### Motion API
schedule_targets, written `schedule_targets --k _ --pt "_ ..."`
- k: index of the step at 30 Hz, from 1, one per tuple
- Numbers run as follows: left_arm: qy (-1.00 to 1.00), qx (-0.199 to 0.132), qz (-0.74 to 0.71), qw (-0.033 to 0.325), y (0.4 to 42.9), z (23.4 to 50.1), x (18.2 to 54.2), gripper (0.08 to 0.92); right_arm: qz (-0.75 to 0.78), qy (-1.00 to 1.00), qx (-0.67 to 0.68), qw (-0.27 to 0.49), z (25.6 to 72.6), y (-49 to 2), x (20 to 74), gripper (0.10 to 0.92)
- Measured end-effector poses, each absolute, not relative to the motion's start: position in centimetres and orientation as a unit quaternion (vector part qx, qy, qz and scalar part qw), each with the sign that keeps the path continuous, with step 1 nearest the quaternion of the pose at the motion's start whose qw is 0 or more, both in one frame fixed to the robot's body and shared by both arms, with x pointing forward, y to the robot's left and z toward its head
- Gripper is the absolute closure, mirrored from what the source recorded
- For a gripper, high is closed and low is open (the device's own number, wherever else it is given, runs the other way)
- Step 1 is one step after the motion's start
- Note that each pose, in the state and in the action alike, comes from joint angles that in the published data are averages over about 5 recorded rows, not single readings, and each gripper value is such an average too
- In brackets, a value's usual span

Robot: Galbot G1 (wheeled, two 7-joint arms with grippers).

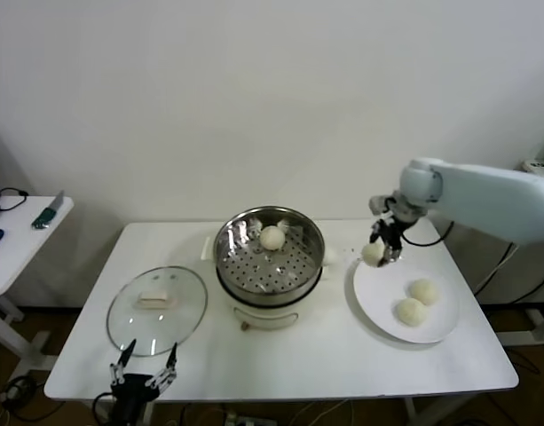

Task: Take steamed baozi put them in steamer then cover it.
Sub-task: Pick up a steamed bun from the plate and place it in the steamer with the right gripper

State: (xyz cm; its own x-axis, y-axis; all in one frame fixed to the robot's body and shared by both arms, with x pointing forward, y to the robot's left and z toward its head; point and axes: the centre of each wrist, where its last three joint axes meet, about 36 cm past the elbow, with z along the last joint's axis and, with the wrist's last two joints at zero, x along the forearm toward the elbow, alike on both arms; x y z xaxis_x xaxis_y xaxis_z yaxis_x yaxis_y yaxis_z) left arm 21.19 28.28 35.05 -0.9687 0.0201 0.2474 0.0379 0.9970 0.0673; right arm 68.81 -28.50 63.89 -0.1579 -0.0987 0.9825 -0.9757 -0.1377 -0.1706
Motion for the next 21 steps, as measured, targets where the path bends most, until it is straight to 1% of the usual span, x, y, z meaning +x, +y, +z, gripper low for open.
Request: schedule_targets --k 5,10,15,21 --pt "-0.992 -0.016 -0.035 0.118 28.3 35.4 21.3 0.177 0.561 -0.530 0.522 0.364 70.2 -24.3 68.5 0.371" --pt "-0.993 -0.015 -0.035 0.113 28.2 35.7 21.4 0.177 0.566 -0.530 0.534 0.336 74.0 -19.1 67.8 0.369" --pt "-0.993 -0.015 -0.033 0.108 28.0 35.9 21.5 0.177 0.574 -0.523 0.546 0.314 75.5 -13.3 67.1 0.369" --pt "-0.994 -0.011 -0.034 0.103 28.0 36.1 21.5 0.177 0.585 -0.508 0.556 0.300 74.4 -7.1 66.6 0.369"
